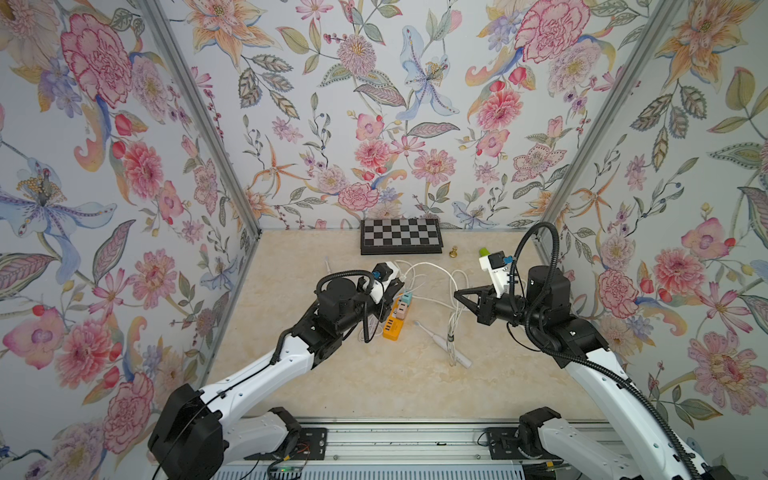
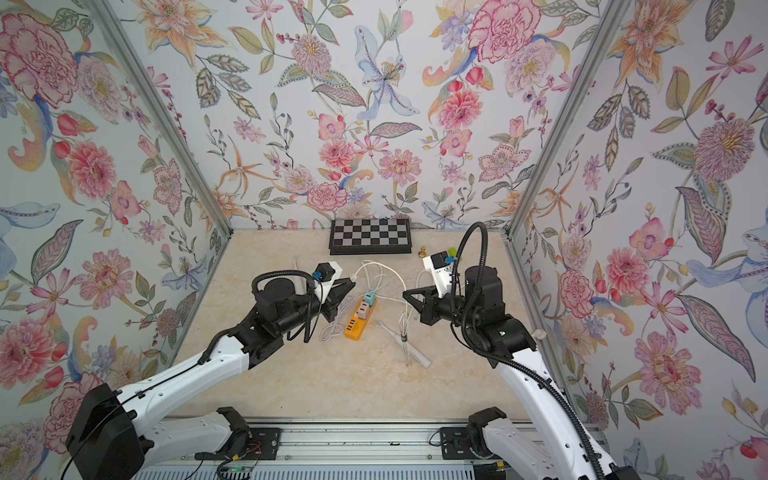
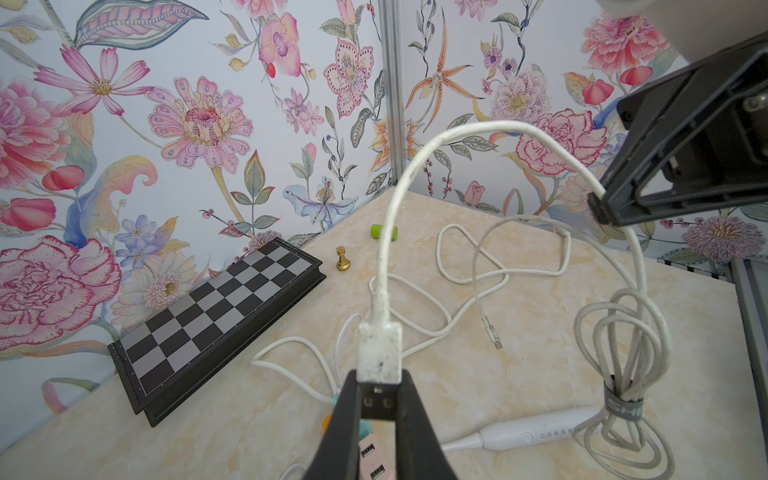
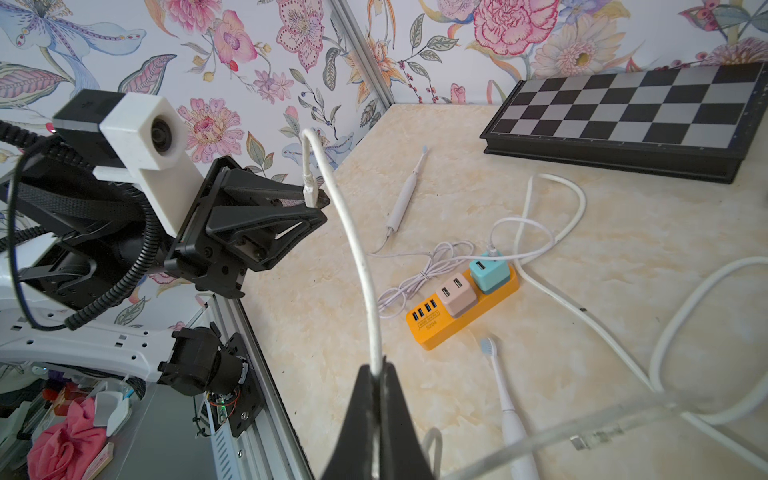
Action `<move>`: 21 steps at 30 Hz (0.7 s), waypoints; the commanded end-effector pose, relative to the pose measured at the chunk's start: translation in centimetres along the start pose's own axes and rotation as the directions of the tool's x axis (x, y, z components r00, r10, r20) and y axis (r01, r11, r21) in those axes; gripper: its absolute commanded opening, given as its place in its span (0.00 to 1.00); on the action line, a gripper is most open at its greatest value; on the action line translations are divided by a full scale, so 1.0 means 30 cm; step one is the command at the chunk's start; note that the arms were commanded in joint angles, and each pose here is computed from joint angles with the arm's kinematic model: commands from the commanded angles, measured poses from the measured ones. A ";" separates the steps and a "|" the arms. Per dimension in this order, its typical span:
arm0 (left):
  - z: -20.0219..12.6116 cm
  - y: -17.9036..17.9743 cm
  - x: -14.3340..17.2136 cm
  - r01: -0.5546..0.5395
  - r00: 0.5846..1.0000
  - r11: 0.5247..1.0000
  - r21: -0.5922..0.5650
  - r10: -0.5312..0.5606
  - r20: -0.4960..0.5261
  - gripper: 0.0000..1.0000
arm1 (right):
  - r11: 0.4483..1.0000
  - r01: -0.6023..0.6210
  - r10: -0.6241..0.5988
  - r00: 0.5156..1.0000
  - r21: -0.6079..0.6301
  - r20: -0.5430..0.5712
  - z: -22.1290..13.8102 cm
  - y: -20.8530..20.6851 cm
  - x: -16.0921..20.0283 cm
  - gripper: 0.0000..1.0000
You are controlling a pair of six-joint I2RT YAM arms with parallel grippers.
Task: Charge the electric toothbrush
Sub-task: Pick up the charging cable from the center of the board.
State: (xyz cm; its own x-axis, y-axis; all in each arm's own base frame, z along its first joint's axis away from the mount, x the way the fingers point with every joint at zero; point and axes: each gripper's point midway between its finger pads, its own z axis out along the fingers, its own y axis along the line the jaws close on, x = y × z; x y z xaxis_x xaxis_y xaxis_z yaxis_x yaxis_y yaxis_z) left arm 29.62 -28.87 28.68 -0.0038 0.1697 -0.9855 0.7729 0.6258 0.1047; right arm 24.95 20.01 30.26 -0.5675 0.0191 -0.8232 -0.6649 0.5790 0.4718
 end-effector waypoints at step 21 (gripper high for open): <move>0.036 -0.015 -0.002 -0.078 0.994 0.996 -0.044 0.074 -0.075 0.10 | 0.970 -0.237 0.239 0.971 0.059 -0.030 0.219 0.162 -0.060 0.61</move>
State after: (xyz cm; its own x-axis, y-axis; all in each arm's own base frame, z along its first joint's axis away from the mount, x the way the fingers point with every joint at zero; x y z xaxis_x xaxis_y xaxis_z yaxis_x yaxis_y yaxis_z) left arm 30.00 -29.64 27.46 -0.0224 0.2604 -0.9653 0.7446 0.6486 0.1577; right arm 24.16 27.64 32.24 -0.7088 0.0759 -0.7013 -0.5516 0.5601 0.6181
